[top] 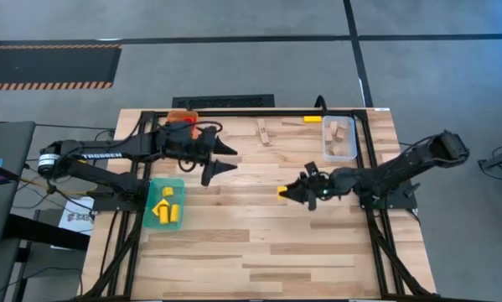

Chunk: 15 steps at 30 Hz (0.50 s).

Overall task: Sort & place blocks by color
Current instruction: Put the yellow wooden block into the green bin

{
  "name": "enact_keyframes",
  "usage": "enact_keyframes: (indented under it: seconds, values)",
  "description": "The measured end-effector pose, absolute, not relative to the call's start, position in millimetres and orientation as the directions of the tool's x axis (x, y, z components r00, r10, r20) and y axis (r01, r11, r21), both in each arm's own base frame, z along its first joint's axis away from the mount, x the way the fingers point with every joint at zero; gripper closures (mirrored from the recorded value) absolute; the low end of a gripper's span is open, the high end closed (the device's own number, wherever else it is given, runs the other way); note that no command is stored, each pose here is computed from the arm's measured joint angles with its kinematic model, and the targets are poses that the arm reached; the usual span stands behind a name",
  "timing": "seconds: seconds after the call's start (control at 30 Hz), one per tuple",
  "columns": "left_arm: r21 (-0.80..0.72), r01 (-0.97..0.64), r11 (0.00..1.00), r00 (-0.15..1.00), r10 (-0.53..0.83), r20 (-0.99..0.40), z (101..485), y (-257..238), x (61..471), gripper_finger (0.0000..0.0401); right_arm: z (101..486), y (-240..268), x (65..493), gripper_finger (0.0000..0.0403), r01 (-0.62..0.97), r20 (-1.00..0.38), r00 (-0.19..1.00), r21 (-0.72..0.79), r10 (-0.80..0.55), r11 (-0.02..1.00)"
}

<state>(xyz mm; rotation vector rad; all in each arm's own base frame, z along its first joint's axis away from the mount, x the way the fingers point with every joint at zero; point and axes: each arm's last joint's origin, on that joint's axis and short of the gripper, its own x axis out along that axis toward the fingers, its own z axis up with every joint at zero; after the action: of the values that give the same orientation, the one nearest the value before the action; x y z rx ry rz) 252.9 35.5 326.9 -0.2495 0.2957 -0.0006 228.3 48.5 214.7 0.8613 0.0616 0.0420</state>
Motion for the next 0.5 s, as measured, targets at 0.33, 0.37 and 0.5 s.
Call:
enact_keyframes:
  seconds: [0.33, 0.37, 0.5]
  values:
    - [0.081, 0.160, 0.984, 0.957, -0.134, -0.257, 318, -2, 276, 0.0176, 219, 13, 247, 0.0282, -0.135, 0.154, 0.988, 0.841, 0.008, 0.524]
    - [0.096, 0.145, 0.985, 0.961, -0.117, -0.250, 316, -4, 280, 0.0176, 218, 12, 250, 0.0282, -0.144, 0.159, 0.987, 0.844, 0.015, 0.517]
    - [0.121, 0.104, 0.987, 0.976, -0.078, -0.204, 311, -9, 295, 0.0176, 226, 11, 266, 0.0282, -0.197, 0.205, 0.978, 0.842, 0.039, 0.502]
